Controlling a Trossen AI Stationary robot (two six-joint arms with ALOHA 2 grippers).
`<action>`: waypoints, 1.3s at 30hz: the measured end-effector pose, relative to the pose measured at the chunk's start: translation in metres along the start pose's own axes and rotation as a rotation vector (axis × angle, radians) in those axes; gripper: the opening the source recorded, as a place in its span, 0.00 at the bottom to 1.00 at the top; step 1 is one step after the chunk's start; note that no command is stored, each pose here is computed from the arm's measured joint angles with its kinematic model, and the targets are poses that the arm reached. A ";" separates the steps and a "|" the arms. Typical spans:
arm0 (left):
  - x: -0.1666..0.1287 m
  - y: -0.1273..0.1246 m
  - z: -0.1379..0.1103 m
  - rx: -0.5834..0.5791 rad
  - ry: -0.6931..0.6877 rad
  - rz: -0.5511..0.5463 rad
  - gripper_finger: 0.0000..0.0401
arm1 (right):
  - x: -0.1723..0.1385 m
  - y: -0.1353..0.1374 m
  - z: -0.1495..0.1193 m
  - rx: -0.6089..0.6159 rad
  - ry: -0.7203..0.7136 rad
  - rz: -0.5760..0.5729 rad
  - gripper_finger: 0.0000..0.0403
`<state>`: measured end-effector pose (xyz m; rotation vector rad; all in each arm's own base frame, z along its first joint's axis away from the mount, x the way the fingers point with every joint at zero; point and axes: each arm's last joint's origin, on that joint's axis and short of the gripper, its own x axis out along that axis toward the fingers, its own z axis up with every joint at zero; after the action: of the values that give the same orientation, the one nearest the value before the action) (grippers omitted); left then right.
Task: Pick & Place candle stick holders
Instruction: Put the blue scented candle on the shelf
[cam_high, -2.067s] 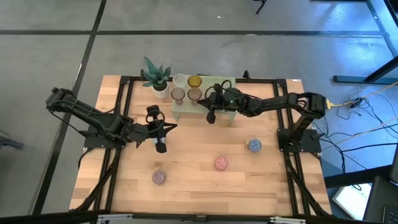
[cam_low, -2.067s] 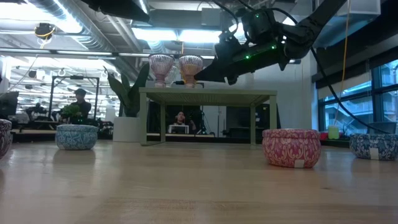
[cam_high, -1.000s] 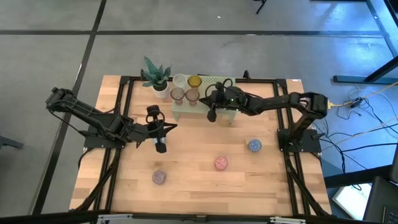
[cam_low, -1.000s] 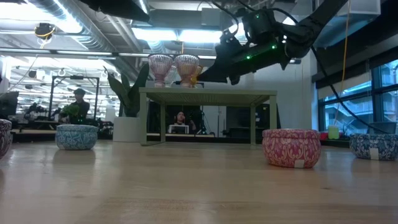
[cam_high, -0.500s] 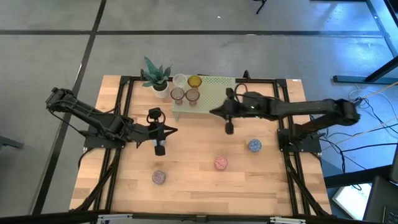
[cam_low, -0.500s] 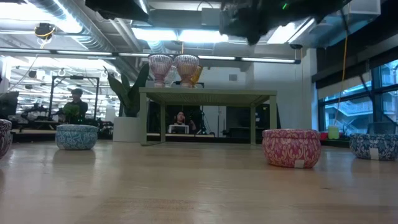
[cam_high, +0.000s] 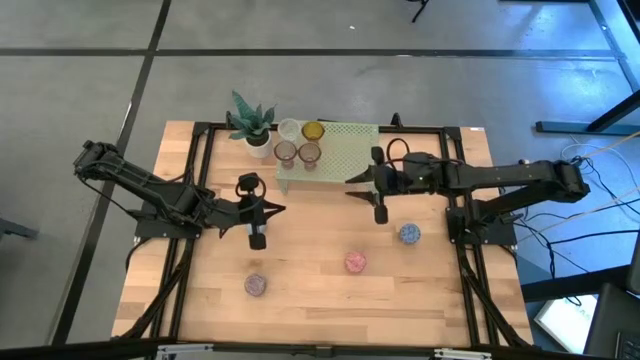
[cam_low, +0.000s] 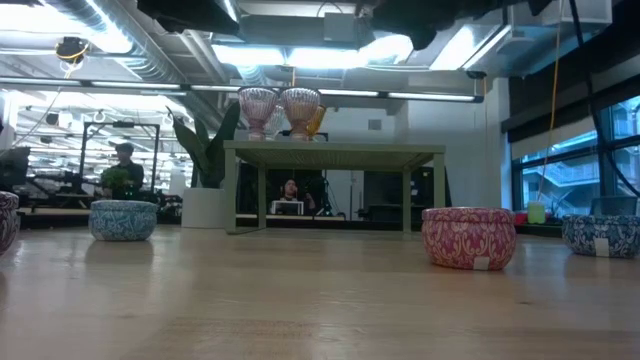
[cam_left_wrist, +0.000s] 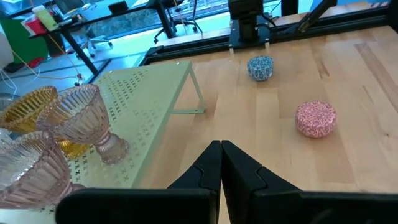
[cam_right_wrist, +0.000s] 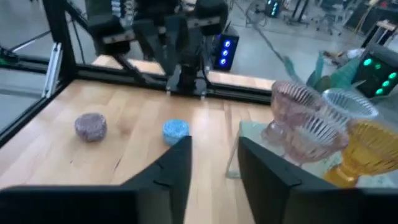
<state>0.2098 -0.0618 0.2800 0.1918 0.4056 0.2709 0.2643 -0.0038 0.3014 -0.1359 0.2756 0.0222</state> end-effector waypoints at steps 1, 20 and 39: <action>0.000 0.000 0.000 -0.009 0.000 0.000 0.01 | 0.000 0.001 -0.002 0.001 0.015 0.012 0.36; 0.005 0.007 -0.002 -0.037 0.029 0.011 0.01 | -0.050 0.047 -0.032 0.461 0.915 0.083 0.56; 0.017 0.031 -0.011 -0.057 0.130 0.078 0.03 | -0.064 0.060 -0.116 0.532 1.250 -0.088 0.67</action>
<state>0.2135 -0.0256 0.2711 0.1350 0.5194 0.3727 0.1691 0.0391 0.2002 0.3969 1.5059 -0.2323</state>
